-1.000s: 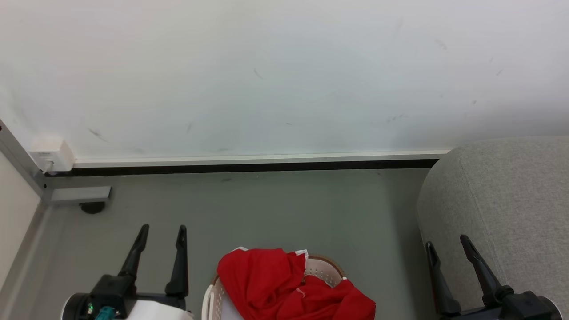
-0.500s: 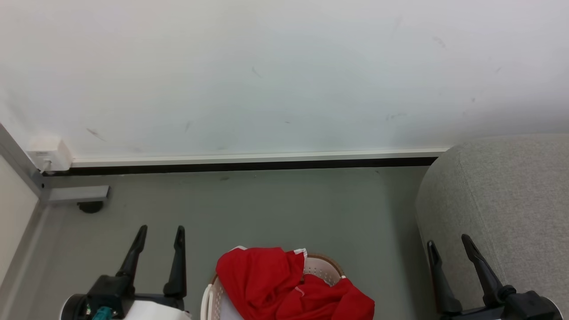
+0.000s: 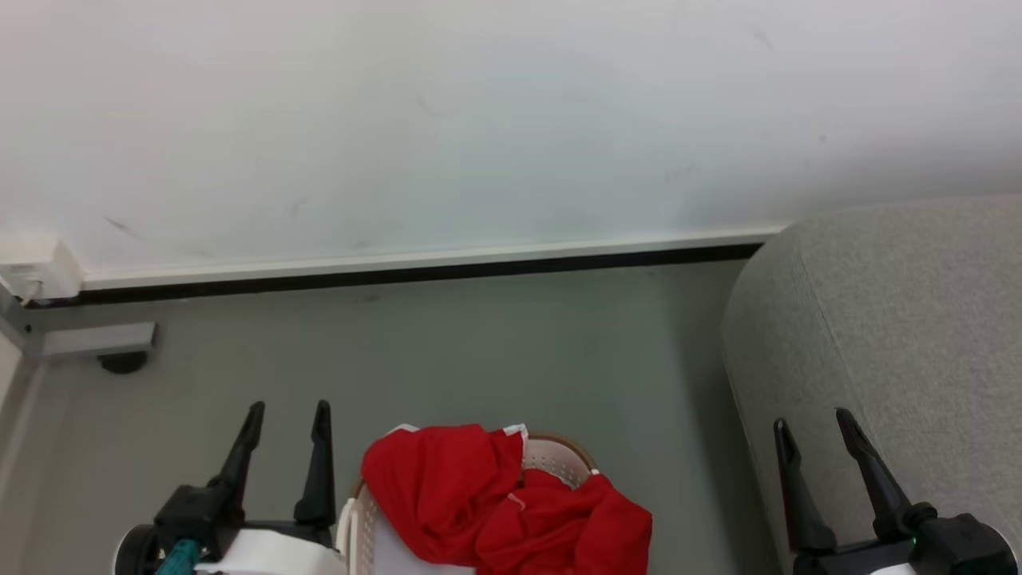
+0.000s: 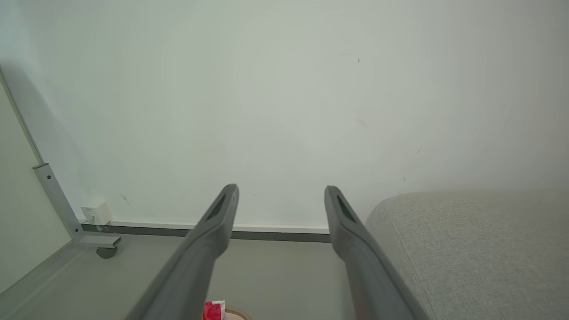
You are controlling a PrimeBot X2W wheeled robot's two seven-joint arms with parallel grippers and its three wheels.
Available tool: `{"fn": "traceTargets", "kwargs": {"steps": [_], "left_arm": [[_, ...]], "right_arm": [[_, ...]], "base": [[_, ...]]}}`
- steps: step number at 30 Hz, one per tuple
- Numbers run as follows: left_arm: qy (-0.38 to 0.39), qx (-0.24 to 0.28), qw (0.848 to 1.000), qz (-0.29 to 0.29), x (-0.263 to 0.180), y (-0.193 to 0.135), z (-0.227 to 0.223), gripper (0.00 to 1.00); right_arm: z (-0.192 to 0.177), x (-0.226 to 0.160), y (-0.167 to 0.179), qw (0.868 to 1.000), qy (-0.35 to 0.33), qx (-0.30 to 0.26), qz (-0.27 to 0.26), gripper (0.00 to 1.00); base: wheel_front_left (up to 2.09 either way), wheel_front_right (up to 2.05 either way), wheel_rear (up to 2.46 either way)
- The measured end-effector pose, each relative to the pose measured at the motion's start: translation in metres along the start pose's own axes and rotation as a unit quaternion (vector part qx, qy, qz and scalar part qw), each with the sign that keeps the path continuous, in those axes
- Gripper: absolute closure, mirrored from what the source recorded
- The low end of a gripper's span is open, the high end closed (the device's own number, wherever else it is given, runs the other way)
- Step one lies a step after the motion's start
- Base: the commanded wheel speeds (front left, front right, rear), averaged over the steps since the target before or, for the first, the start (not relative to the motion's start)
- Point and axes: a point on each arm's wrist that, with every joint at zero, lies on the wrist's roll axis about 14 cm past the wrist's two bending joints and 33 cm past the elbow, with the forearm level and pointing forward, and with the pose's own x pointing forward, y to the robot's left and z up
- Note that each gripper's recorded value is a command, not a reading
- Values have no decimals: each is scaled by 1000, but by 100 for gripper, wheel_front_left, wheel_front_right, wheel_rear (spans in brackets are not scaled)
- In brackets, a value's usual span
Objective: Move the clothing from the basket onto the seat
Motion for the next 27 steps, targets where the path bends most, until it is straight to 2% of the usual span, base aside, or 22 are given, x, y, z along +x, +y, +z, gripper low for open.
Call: {"fn": "traceTargets", "kwargs": {"steps": [8, 15, 19, 27], "left_arm": [[65, -7, 997, -42, 24, -21, -50, 0], [162, 4, 982, -92, 43, -39, -122, 0], [234, 19, 964, -125, 44, -48, -175, 0], [365, 61, 911, -184, 36, -59, -266, 0]], "right_arm": [[-3, 8, -22, 1000, 1, 4, -31, 0], [-12, 17, -46, 998, 11, 4, -61, 0], [-20, 22, -61, 997, 19, 6, -80, 0], [-32, 32, -85, 994, 30, 3, -107, 0]], "base": [[0, 0, 0], [0, 0, 0], [0, 0, 0], [0, 0, 0]]}}
